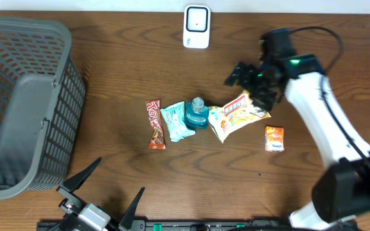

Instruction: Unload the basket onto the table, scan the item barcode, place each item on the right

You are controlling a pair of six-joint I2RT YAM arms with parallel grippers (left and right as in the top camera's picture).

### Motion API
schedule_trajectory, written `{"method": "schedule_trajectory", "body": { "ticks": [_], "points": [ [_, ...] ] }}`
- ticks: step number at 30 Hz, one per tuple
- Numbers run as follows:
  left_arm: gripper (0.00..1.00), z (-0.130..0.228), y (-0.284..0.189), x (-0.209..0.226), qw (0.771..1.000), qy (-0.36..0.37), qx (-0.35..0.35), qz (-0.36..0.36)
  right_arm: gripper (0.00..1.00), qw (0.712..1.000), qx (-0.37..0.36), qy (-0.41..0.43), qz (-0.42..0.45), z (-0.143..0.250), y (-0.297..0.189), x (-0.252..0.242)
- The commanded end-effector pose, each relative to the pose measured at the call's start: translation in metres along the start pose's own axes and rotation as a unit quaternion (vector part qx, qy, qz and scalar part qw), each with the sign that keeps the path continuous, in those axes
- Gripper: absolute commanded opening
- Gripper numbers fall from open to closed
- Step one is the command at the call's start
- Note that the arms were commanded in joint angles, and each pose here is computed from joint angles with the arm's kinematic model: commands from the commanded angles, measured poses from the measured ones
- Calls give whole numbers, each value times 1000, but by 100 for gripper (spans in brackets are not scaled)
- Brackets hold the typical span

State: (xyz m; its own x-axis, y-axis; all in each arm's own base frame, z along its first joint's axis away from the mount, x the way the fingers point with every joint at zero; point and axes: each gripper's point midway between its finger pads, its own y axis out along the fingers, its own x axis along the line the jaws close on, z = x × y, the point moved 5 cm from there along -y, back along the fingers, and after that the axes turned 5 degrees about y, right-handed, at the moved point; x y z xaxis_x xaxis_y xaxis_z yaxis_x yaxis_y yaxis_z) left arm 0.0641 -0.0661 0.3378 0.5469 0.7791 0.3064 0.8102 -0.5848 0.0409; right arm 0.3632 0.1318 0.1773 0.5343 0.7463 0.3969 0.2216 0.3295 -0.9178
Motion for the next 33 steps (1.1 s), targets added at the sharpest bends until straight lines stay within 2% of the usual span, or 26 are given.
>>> {"method": "schedule_trajectory", "body": {
  "ticks": [1,5,6,7,9,11,17,20,23,26,31,33],
  "points": [
    [98,1,0,0,1000,8,-1,-2,99,997,4,56,55,1,45,-6],
    [98,1,0,0,1000,8,-1,-2,97,992,28,84,93,-1,89,-18],
    [98,1,0,0,1000,8,-1,-2,87,989,37,90,108,0,102,-25],
    [98,1,0,0,1000,8,-1,-2,56,985,52,96,131,3,116,-35],
    [98,1,0,0,1000,8,-1,-2,22,979,80,107,156,10,127,-46],
    [98,1,0,0,1000,8,-1,-2,1,972,113,120,165,17,131,-53],
    [98,1,0,0,1000,8,-1,-2,1,955,227,161,100,17,109,-56],
    [98,1,0,0,1000,8,-1,-2,1,932,321,168,10,13,85,-58],
    [98,1,0,0,1000,8,-1,-2,1,912,368,175,-42,8,63,-67],
    [98,1,0,0,1000,8,-1,-2,1,898,395,184,-61,8,47,-76],
    [98,1,0,0,1000,8,-1,-2,1,845,471,247,-53,25,12,-82],
    [98,1,0,0,1000,8,-1,-2,2,844,472,246,-60,26,11,-80]
  ]
}}
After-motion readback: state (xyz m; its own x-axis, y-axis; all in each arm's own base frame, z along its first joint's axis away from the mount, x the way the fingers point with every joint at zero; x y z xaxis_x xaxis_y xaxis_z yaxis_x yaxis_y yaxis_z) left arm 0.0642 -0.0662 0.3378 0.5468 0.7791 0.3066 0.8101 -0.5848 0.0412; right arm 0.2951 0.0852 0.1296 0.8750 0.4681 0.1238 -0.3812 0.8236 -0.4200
